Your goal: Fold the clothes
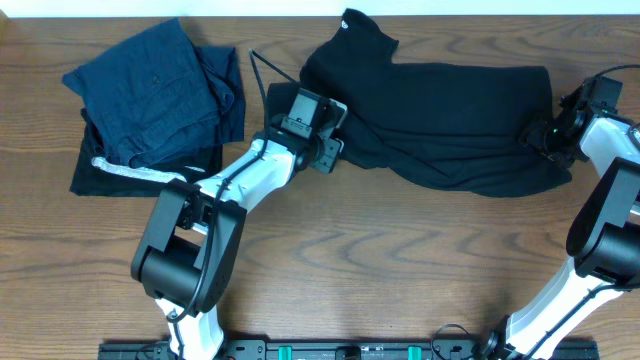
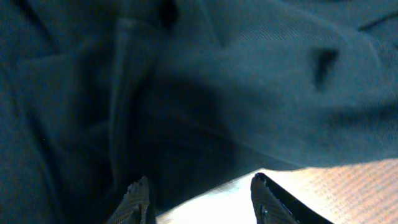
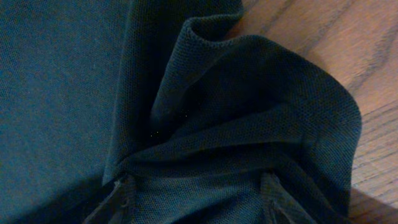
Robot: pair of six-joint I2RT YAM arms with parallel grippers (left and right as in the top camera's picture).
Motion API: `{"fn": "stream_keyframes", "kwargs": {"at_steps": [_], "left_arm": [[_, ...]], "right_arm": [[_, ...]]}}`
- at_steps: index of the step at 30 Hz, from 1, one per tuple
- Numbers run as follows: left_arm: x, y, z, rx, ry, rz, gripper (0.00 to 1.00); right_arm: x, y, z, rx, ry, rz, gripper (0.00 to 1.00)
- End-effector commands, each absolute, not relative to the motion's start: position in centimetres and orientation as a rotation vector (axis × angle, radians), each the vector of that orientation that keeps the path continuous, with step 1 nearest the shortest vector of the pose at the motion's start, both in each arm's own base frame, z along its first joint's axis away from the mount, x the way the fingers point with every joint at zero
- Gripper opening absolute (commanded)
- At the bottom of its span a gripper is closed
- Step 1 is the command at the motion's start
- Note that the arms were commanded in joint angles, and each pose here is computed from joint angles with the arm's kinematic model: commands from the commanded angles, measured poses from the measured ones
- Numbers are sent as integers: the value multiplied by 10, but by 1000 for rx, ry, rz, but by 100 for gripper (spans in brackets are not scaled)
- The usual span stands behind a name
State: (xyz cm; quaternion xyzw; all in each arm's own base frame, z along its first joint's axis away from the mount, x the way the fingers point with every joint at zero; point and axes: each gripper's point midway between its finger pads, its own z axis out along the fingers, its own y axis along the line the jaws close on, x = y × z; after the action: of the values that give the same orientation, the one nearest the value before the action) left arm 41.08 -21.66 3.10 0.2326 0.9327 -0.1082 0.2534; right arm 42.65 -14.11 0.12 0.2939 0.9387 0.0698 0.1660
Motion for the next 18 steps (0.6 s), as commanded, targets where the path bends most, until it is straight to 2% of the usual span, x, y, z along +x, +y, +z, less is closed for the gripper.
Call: {"fn": "stream_keyframes", "kwargs": {"at_steps": [1, 15, 18], "left_arm": [[414, -206, 27, 618, 2546, -291, 55], [426, -196, 4, 582, 2560, -281, 55], [430, -195, 11, 572, 2543, -280, 55]], "right_arm": [[386, -124, -54, 937, 2833, 273, 64], [385, -124, -54, 938, 2834, 273, 66], [385, -123, -54, 939, 2836, 274, 66]]}}
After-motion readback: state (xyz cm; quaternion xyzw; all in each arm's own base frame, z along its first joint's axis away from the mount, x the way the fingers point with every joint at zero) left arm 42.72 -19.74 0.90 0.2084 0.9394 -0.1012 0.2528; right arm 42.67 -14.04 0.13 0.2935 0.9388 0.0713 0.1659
